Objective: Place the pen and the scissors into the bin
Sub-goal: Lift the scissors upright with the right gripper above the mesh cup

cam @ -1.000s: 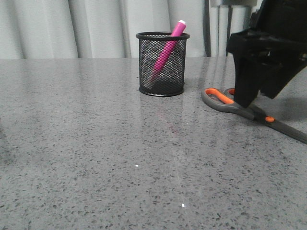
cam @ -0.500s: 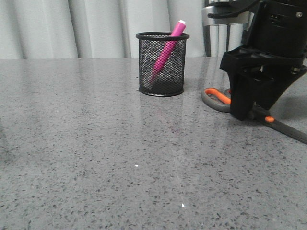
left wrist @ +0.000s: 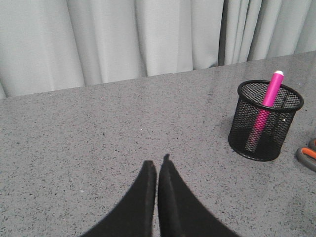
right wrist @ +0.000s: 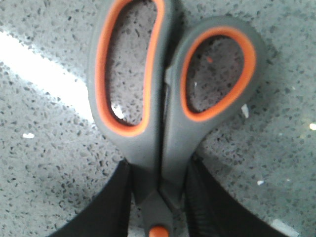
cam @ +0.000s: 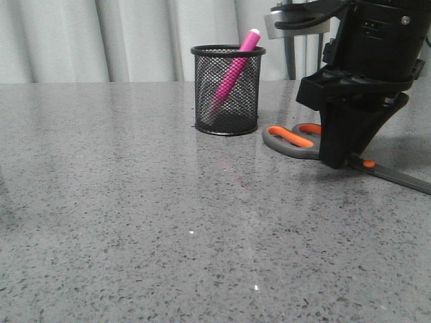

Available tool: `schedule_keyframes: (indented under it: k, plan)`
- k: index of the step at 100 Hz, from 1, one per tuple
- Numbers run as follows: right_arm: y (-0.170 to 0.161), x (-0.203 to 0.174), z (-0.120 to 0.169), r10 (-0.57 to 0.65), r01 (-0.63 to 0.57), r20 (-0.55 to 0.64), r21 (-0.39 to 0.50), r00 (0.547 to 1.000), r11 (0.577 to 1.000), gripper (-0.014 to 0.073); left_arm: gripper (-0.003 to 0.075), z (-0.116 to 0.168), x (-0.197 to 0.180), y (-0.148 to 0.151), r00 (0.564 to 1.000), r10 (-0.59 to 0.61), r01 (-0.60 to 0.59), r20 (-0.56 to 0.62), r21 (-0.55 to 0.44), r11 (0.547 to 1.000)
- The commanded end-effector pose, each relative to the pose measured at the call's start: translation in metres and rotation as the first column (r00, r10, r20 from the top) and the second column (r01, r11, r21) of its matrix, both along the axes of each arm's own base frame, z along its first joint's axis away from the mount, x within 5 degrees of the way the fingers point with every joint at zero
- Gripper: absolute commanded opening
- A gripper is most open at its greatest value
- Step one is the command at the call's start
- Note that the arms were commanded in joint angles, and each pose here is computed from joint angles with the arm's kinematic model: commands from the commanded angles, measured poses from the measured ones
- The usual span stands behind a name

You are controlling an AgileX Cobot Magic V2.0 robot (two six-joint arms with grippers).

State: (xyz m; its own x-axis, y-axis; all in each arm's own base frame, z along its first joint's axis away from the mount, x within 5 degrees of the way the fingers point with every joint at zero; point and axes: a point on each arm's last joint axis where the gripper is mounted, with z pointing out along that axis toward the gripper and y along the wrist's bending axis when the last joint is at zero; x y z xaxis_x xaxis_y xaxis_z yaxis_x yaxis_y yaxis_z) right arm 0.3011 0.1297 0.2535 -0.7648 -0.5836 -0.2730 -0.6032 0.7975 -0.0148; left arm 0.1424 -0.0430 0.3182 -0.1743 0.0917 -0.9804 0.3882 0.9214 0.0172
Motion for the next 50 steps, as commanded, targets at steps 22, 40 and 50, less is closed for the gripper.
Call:
schedule_keyframes:
  k: [22, 40, 50]
  plan:
    - [-0.017, -0.043, 0.097, -0.096, -0.013, 0.435, 0.241, 0.895, 0.971, -0.0069, -0.0019, 0.012, 0.0, 0.002, 0.999, 0.031, -0.029, 0.036, -0.042, 0.999]
    - [-0.028, -0.072, 0.138, -0.313, -0.093, 0.69, 0.483, 0.653, 0.87, -0.0069, -0.0019, 0.012, 0.0, 0.002, 0.999, 0.031, -0.029, 0.036, -0.042, 0.999]
    - [-0.031, -0.07, 0.153, -0.417, -0.13, 0.734, 0.56, 0.536, 0.819, -0.0069, -0.0019, 0.012, 0.0, 0.002, 0.999, 0.031, -0.029, 0.036, -0.042, 0.999]
